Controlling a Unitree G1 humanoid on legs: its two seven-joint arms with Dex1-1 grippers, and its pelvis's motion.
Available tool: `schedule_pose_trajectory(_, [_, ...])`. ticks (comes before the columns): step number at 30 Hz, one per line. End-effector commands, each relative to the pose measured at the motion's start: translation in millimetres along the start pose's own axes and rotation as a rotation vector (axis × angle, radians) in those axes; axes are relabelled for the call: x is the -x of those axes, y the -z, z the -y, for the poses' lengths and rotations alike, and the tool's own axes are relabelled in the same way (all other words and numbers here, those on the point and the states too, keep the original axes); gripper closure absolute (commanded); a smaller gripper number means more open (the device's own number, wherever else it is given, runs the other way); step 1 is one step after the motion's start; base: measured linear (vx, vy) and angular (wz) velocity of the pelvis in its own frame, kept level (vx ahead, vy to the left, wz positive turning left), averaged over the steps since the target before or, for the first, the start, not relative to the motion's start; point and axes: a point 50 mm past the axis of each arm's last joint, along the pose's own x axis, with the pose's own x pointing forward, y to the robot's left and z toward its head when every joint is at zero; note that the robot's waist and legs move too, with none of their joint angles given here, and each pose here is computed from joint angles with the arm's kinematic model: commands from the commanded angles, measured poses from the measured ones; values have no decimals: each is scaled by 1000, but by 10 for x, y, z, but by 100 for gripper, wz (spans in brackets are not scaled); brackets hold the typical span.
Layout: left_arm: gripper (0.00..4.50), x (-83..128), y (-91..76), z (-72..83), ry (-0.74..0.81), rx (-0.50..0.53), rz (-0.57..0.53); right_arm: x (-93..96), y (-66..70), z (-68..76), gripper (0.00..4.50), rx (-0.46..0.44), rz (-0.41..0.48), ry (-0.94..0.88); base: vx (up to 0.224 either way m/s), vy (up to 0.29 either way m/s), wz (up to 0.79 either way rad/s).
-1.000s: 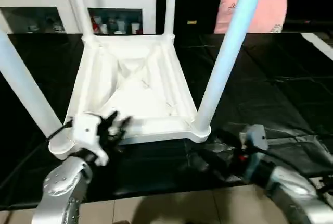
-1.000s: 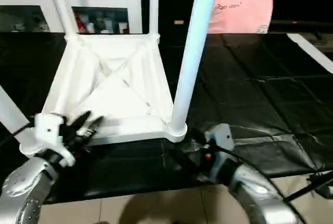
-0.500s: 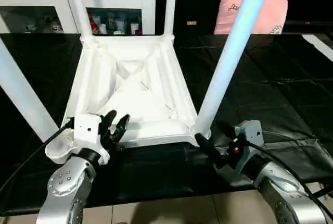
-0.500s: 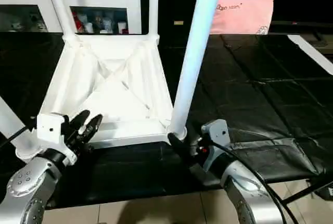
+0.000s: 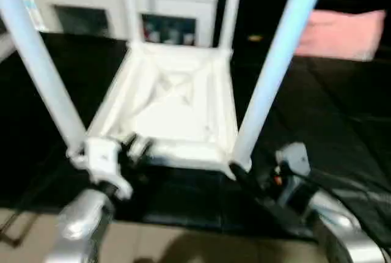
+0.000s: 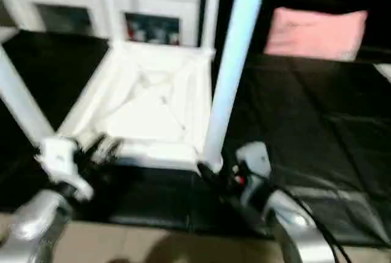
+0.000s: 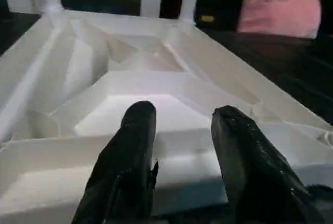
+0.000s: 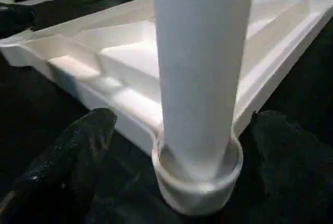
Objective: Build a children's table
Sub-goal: Rotate leg to tighten
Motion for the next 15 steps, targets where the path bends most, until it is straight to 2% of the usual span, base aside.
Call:
schedule_pose_trajectory(1, [252,20,-41,-35,-13,-14,21,20,-39,23,0,4,24,-3,-17,-67,24])
schedule_pose_trajectory(8, [252,54,-14,-109,-38,-13,14,137,-68,88,0,24,6,-44,-1,8,0])
schedule_pose_trajectory(10, [224,85,-30,-156,-57,12,35,246,-64,61,0,17,-44,-144,-1,55,2])
schedule_pose_trajectory(11, [224,102,-38,-164,-58,20,43,295,-61,54,0,18,-68,-179,11,51,1])
schedule_pose_trajectory(15, [183,171,-6,-170,-34,35,24,422,-69,83,0,24,-122,-227,3,13,0])
